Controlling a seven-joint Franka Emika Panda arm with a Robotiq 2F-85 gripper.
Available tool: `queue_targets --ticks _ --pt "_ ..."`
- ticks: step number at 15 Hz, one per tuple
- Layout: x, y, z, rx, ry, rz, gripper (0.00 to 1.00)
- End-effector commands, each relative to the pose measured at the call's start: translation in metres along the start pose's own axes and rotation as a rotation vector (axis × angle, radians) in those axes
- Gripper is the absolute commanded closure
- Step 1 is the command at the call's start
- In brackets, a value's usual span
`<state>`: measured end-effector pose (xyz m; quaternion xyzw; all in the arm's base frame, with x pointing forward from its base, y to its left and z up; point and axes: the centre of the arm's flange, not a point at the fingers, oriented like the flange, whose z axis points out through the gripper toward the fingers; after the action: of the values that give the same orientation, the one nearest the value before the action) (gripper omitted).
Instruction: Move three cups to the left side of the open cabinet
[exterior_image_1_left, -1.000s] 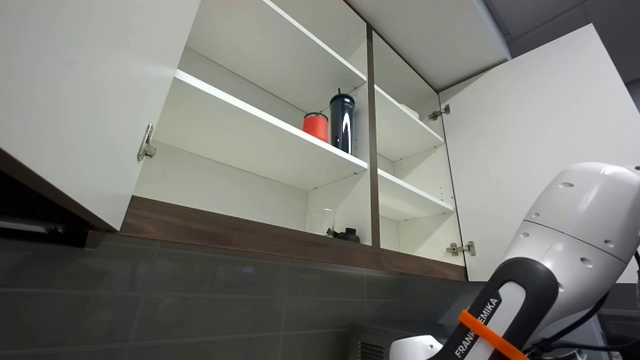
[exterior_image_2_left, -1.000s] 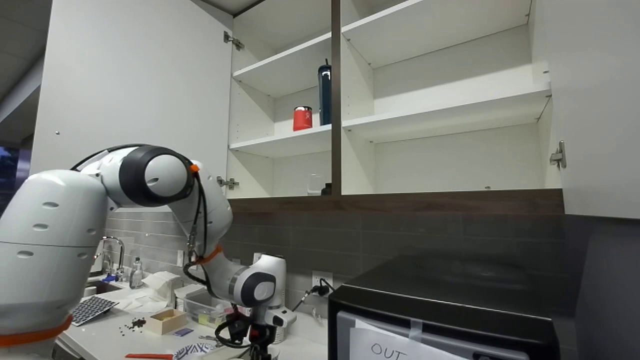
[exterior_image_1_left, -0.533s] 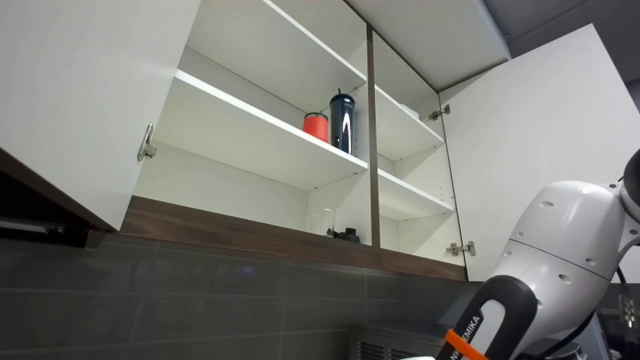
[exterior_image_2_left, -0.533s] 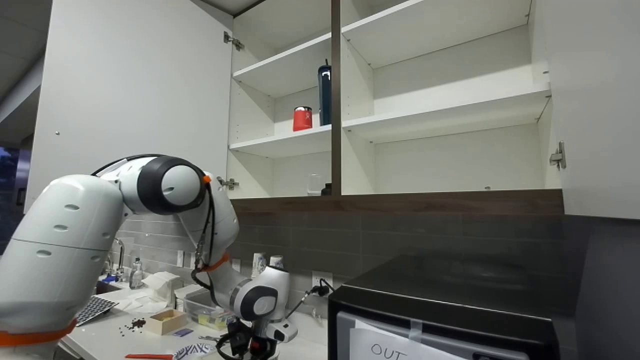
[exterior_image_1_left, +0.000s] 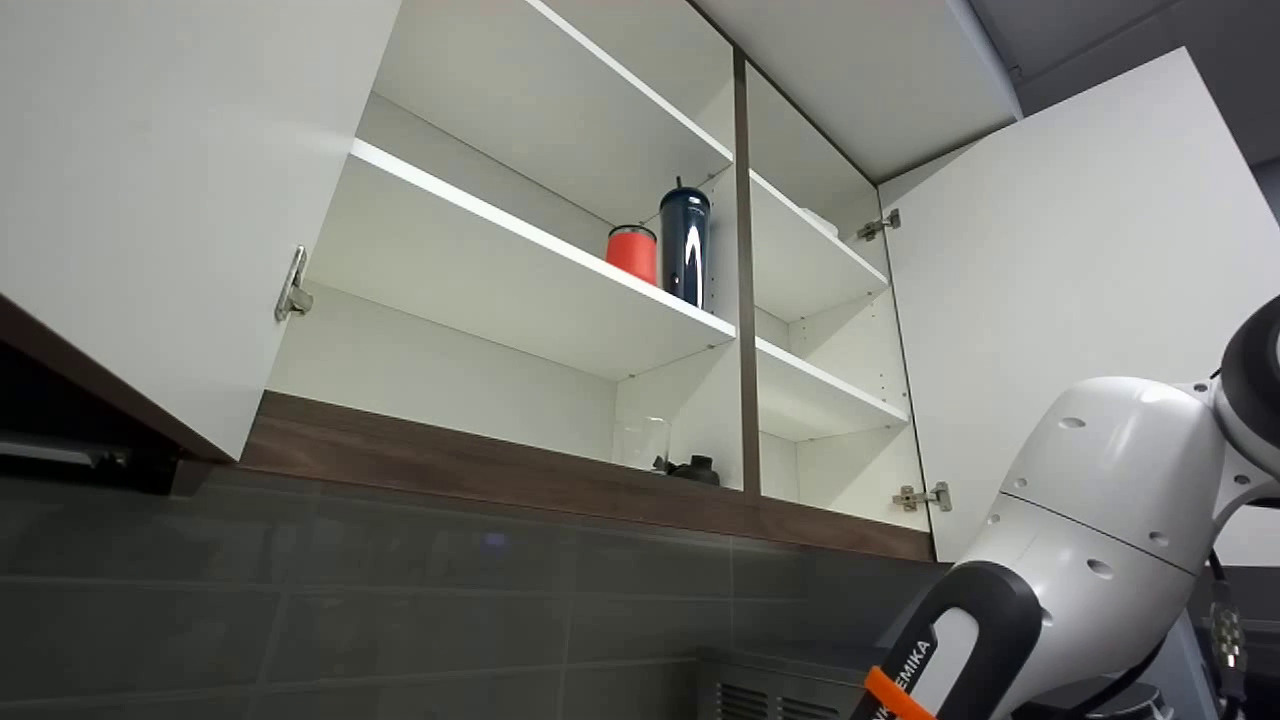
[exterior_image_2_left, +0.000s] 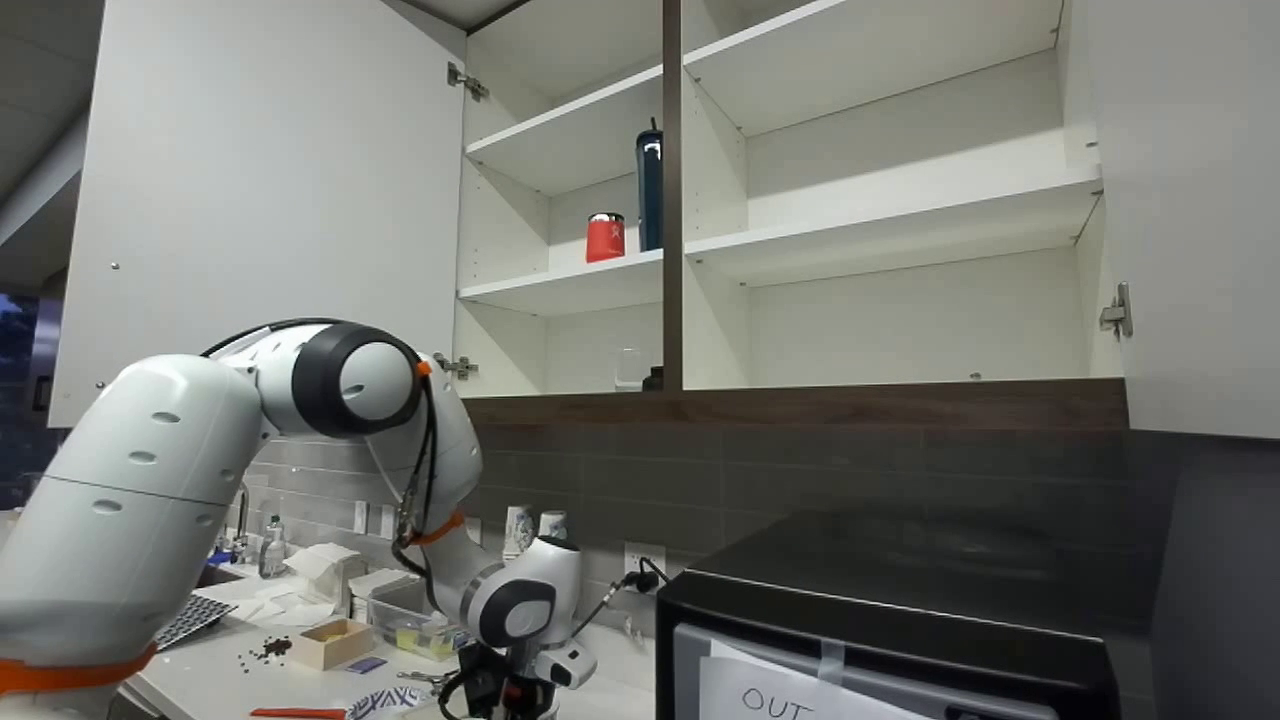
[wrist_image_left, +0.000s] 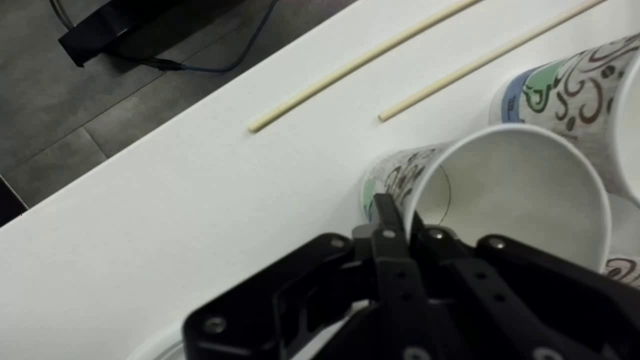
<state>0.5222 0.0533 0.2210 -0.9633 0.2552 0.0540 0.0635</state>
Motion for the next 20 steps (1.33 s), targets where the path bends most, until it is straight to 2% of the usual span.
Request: queue_targets --ticks 1,5,12,15,20 --pt "-0.001 -0.01 -0.015 0.018 0.02 -0.002 0.99" --pt "-0.01 -0.027 -0.044 0.013 0.06 -0.029 0.99" --pt "-0.025 -0.051 -0.112 -0.005 0.224 -0.053 0.99" --pt "-0.025 -0.063 -0.128 0.037 0.214 -0.083 0.99" --pt "-0.014 -0.085 -0.131 0.054 0.149 -0.116 0.99"
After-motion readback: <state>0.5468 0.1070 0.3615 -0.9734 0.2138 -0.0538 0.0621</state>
